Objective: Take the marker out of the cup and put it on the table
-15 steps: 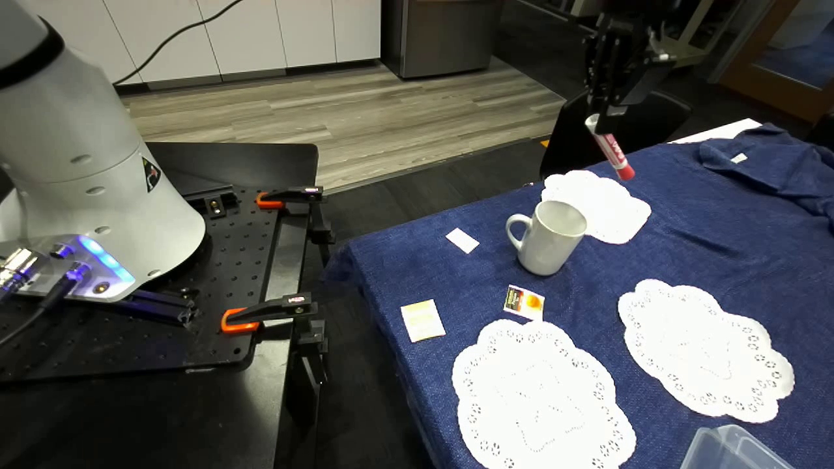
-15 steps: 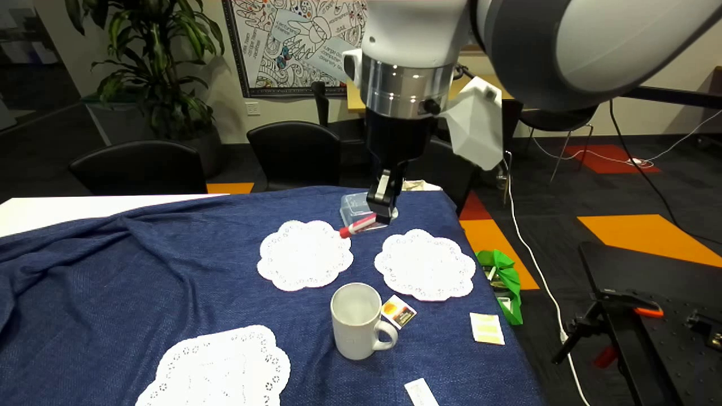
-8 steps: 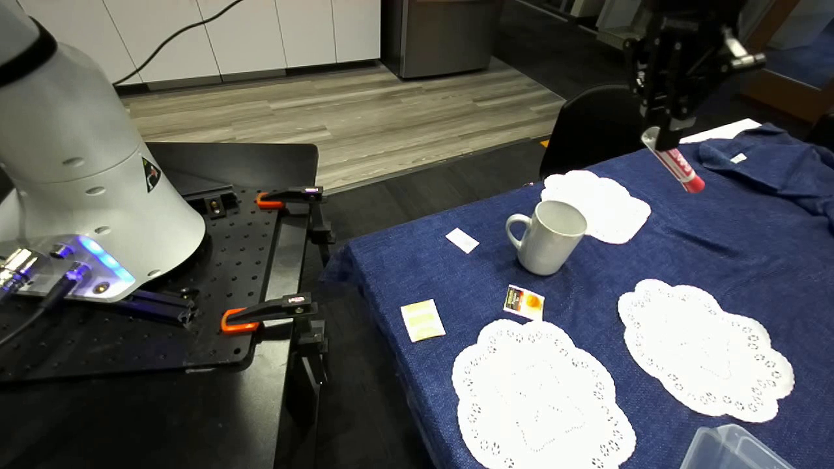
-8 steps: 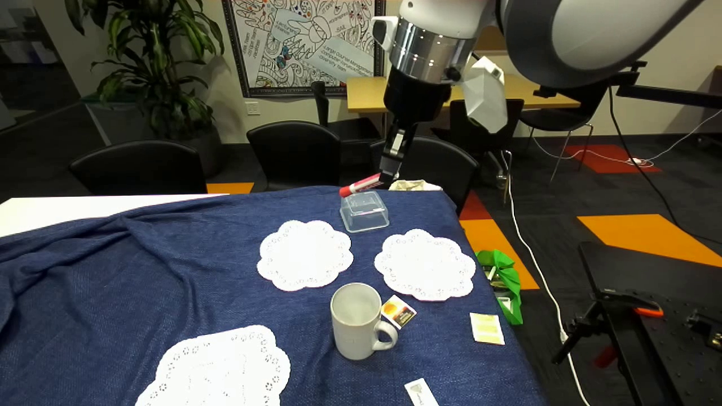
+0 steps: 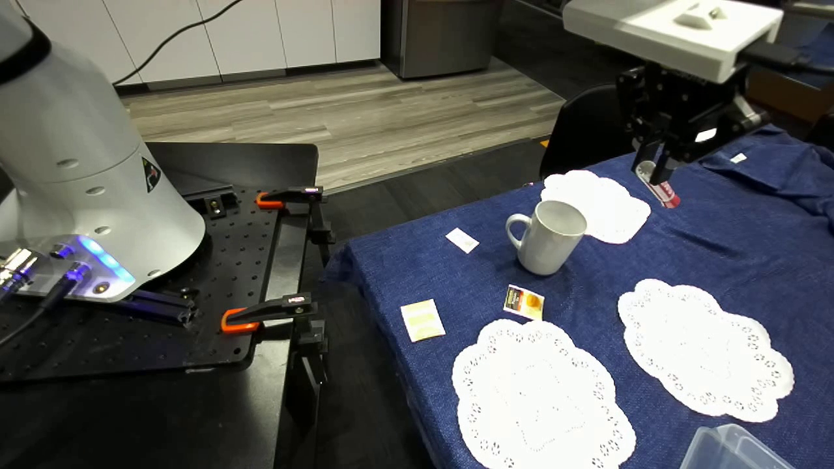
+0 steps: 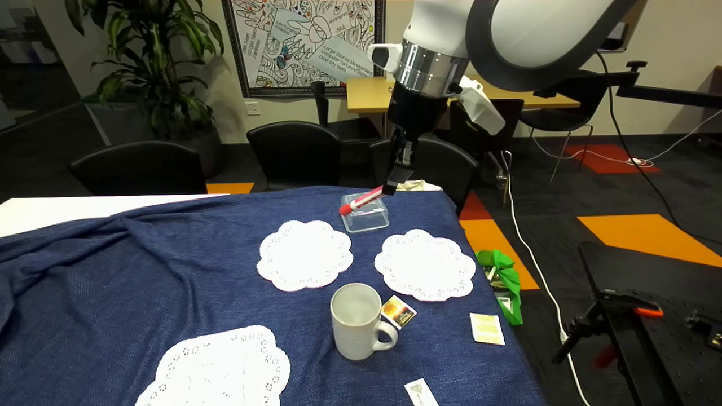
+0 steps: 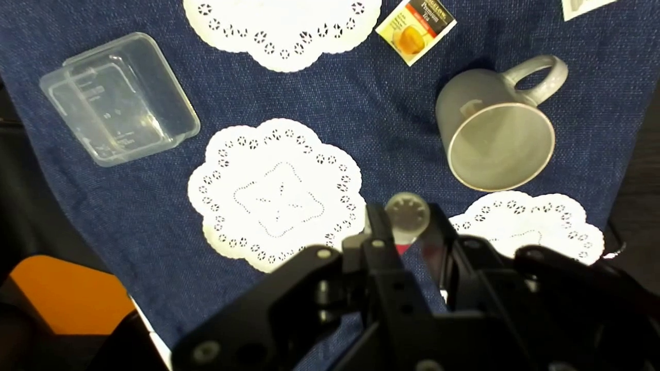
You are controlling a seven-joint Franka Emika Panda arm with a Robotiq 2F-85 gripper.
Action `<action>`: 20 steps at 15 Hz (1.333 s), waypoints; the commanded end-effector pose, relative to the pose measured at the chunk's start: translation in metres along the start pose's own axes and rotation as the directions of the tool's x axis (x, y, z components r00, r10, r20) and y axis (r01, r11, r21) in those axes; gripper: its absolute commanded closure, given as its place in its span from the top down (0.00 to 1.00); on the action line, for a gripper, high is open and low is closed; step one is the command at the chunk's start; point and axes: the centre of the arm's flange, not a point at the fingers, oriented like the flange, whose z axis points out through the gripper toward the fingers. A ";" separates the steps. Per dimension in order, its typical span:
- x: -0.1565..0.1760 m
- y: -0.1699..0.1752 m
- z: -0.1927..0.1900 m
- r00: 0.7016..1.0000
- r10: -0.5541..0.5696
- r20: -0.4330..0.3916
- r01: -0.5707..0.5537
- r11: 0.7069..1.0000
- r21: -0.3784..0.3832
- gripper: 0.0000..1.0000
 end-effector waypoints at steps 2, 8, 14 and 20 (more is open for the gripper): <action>0.007 -0.001 0.008 1.000 -0.012 -0.004 0.012 1.000 0.020 0.05; 0.055 0.030 0.039 0.996 0.010 -0.085 0.001 0.992 0.128 0.05; 0.081 0.056 0.082 0.994 0.011 -0.108 0.000 0.995 0.100 0.05; 0.084 0.070 0.135 0.992 0.013 -0.129 -0.012 1.000 0.011 0.05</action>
